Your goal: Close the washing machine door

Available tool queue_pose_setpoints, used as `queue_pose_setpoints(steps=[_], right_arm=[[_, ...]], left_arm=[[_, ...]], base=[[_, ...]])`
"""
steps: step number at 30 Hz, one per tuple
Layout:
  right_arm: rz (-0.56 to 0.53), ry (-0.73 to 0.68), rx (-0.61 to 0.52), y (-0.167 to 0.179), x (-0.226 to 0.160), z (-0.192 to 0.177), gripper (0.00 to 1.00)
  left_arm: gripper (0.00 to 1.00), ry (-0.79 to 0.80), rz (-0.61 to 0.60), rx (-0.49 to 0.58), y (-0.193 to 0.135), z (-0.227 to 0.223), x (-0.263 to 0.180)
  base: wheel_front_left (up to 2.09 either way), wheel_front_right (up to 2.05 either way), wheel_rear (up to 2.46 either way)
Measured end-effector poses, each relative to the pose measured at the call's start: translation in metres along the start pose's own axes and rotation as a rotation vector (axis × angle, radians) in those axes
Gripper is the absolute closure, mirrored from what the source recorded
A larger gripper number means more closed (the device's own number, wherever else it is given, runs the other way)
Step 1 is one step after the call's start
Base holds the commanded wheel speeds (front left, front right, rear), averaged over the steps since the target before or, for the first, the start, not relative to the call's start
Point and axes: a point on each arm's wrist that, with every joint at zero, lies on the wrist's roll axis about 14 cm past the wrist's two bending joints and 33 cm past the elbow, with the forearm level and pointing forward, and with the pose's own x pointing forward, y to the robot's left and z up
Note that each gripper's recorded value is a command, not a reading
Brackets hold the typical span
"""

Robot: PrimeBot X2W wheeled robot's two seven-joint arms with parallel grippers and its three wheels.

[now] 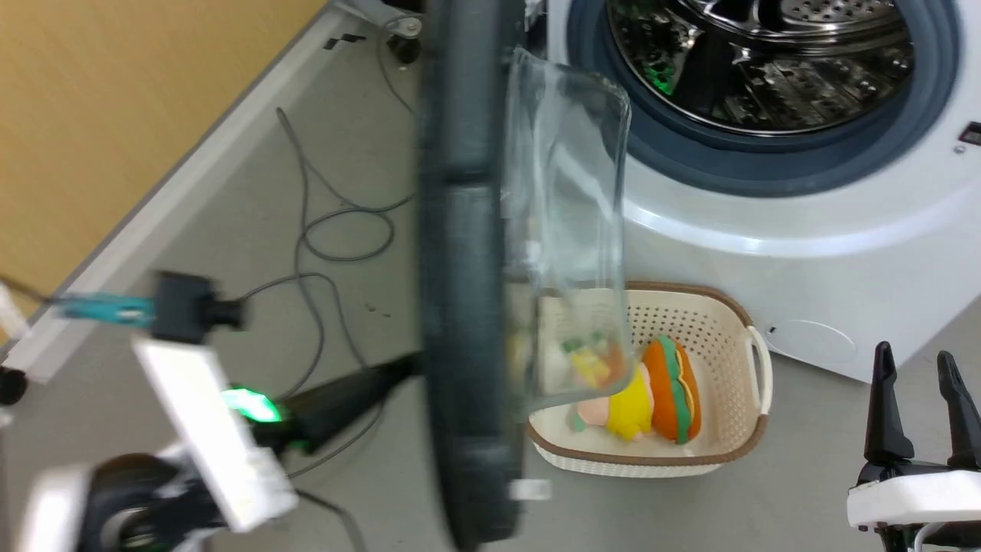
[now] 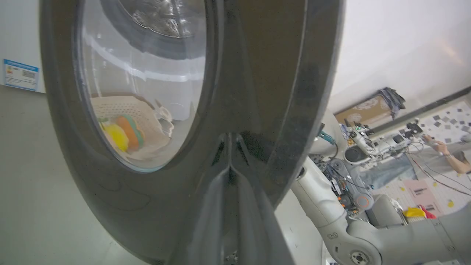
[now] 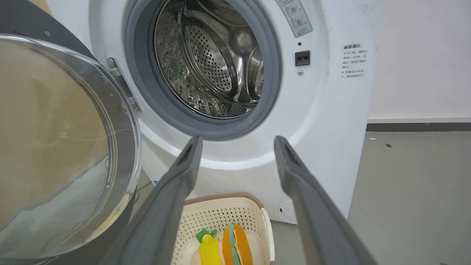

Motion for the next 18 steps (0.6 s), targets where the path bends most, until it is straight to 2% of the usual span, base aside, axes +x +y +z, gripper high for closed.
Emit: queue_pose_setpoints(steps=[11, 18], right_arm=[[-0.108, -0.029, -0.018, -0.039, -0.017, 0.013, 0.00], [-0.218, -0.056, -0.034, -0.077, -0.038, 0.026, 0.00]], left_arm=[[1.00, 0.073, -0.283, -0.001, -0.068, -0.028, 0.108], [1.00, 0.070, -0.344, -0.027, -0.084, -0.049, 0.179]], base=[[0.00, 0.00, 0.00], [0.00, 0.00, 0.00]])
